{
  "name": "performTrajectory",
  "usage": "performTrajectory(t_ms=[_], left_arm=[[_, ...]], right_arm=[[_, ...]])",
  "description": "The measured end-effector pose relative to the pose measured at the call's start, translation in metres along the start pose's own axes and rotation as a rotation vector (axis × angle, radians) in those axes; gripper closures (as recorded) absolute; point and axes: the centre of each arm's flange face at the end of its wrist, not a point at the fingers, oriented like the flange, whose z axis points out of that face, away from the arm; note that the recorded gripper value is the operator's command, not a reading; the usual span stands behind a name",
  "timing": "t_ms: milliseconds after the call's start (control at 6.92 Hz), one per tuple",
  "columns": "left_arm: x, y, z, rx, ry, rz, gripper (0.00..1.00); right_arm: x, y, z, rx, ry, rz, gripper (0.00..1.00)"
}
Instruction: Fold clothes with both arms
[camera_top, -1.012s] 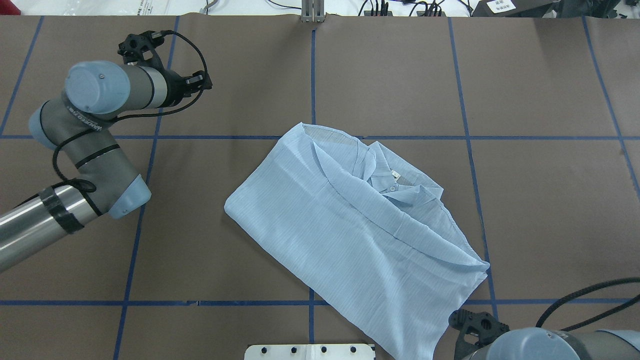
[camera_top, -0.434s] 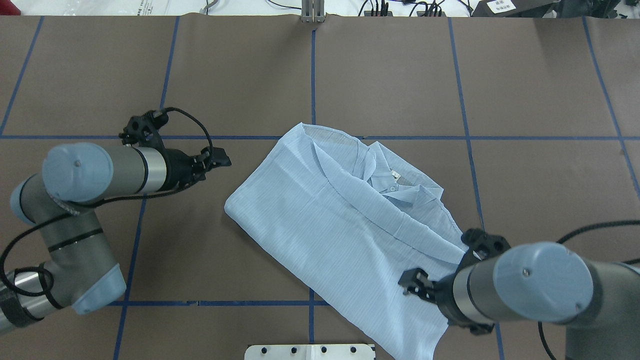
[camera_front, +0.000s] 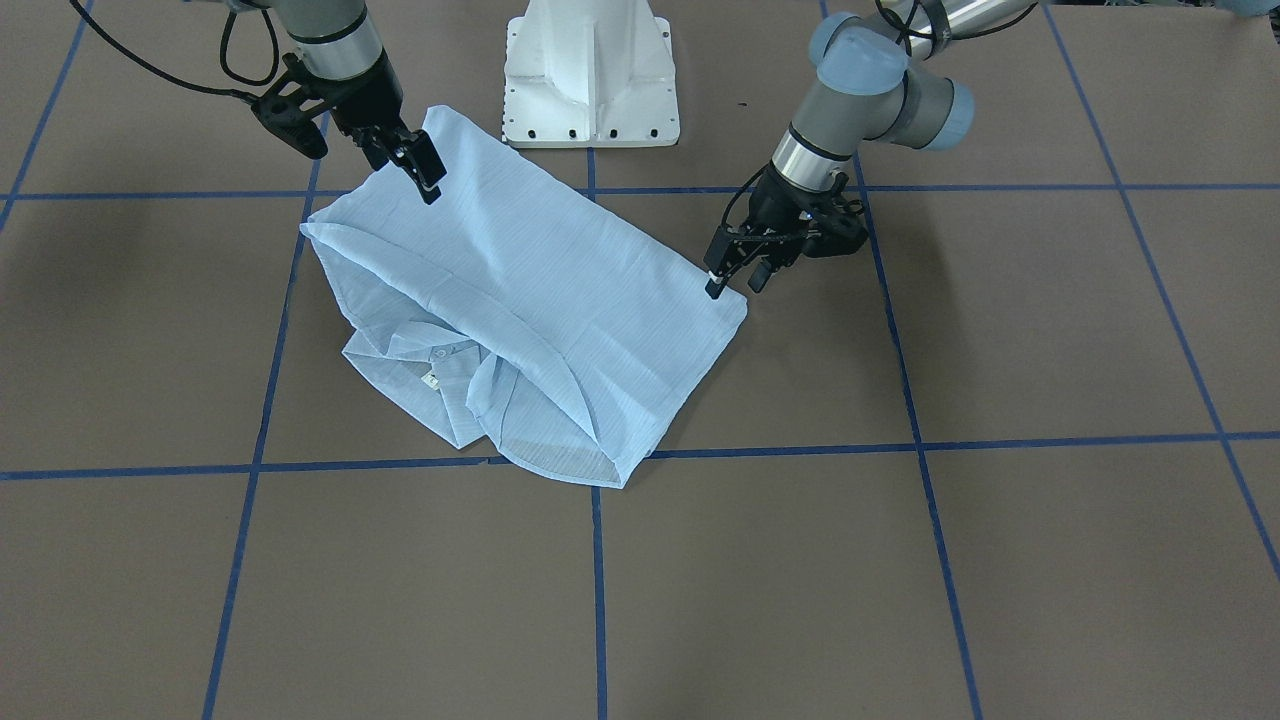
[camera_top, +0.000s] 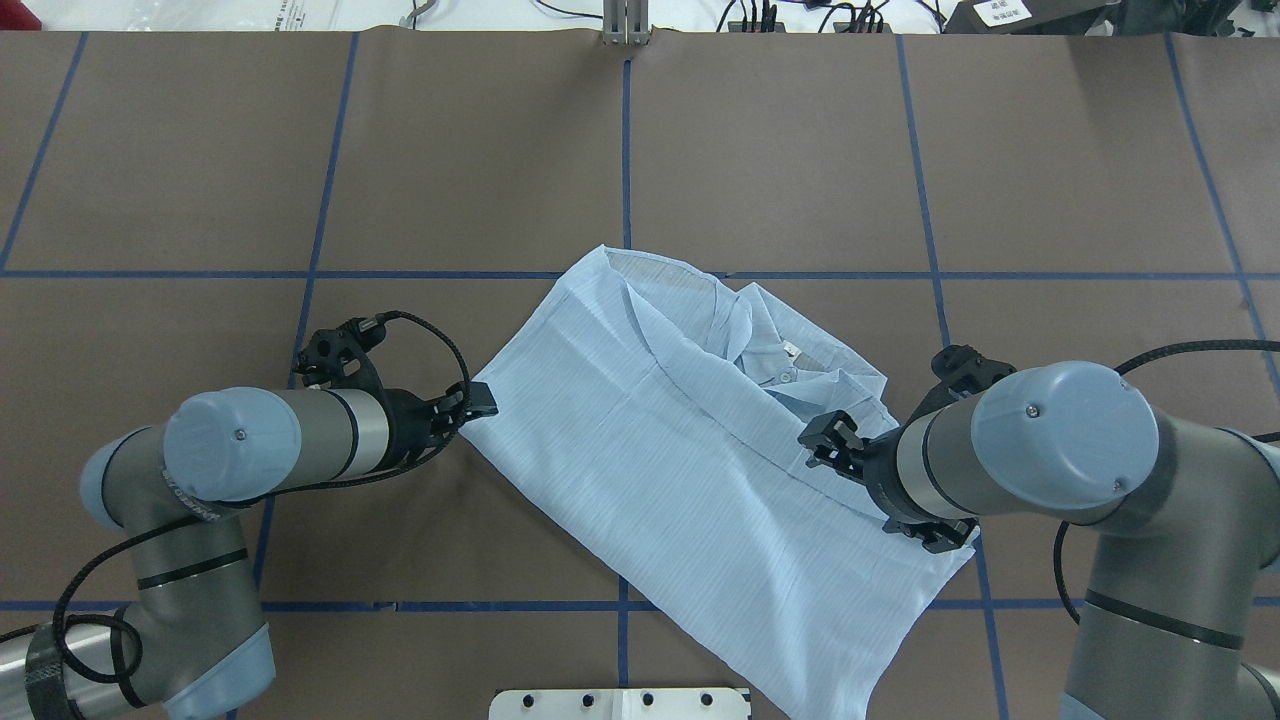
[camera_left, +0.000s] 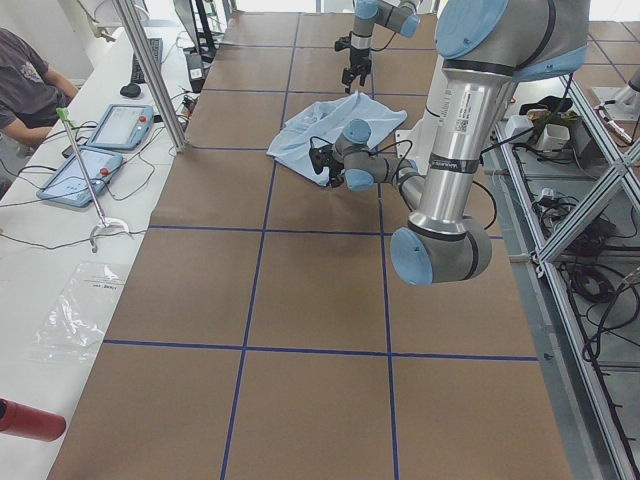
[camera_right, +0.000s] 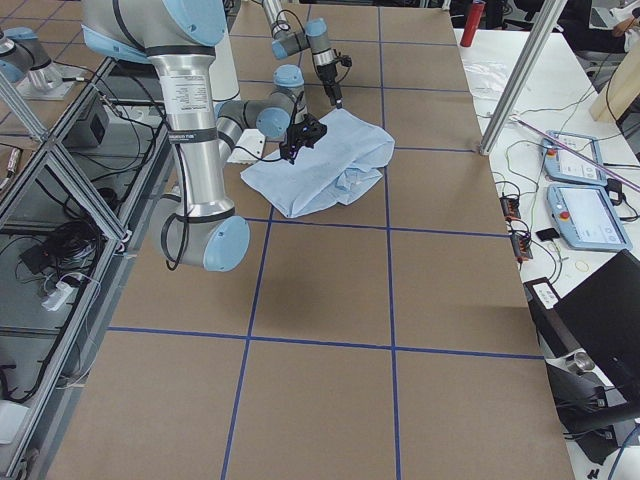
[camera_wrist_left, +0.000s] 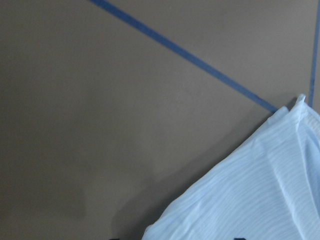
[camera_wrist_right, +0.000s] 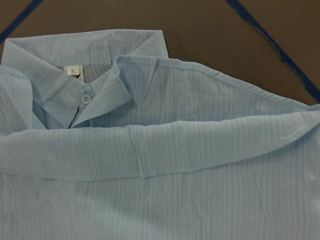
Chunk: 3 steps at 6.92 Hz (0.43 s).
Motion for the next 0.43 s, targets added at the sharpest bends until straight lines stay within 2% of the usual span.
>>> performTrajectory(t_ms=[145,289,434], left_arm=[[0.004,0.008,0.005,-0.004,-0.013,-0.001,0.57],[0.006,0.013,0.008,-0.006,-0.02,-0.001,1.0],[0.008,0.014,0.01,-0.002,-0.022,-0.005,1.0]], right_arm=[[-0.001,-0.004,0.004,0.009,0.004,0.005,0.0],[-0.001,-0.006,0.009,0.015,0.012,0.007,0.0],[-0.001,-0.007,0.014,0.021,0.021,0.009,0.0]])
